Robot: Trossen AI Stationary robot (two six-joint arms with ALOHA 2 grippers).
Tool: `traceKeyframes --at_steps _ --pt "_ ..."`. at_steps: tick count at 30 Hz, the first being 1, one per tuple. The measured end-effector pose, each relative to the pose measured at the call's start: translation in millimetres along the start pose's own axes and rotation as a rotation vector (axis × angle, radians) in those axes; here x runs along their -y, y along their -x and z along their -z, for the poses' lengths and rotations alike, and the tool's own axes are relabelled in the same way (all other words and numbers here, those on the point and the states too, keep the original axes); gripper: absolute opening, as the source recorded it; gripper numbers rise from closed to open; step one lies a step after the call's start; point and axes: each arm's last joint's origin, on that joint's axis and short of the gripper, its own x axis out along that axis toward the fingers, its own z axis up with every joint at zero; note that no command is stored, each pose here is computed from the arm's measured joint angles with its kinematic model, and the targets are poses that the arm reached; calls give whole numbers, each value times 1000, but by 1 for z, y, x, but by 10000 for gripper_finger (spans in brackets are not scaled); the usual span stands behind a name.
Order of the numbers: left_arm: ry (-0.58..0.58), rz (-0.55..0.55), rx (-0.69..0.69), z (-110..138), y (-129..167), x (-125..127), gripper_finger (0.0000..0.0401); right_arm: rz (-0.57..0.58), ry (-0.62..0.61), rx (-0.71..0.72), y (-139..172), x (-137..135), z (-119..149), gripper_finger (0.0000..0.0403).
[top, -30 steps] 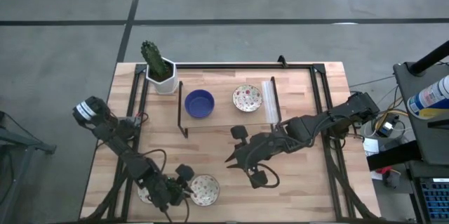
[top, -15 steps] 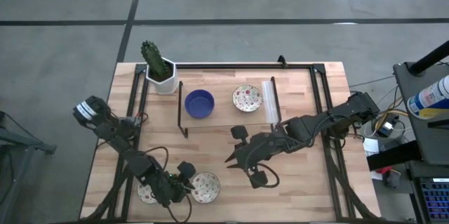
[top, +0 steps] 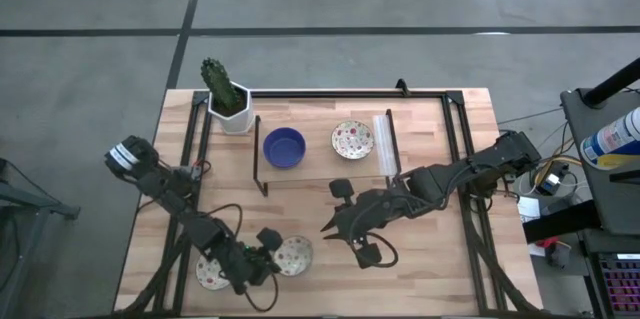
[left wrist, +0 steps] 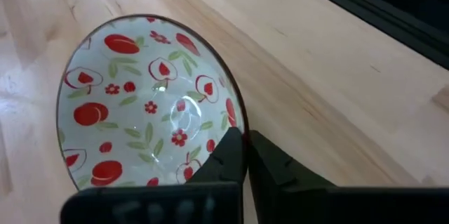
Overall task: Pick & Place Mini bowls
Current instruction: Stack the right white patterned bowl on the white patterned bowl on the shelf
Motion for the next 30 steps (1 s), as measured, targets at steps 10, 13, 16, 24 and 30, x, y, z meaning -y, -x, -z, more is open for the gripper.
traceKeyframes --at_steps 10,13,16,24,30 --pt "14 6 -16 -14 4 -4 1 -100 15 -31 -5 -14 9 68" --pt "13 25 -30 -24 7 -5 1 -107 21 -50 -14 -18 14 69" --pt "8 26 -45 -34 11 -8 0 -110 22 -53 -27 -19 17 75" --pt "13 16 -108 -51 21 -15 0 -122 58 -107 -68 -29 35 107" --pt "25 15 -160 -64 31 -21 0 -131 122 -145 -92 -39 48 151"
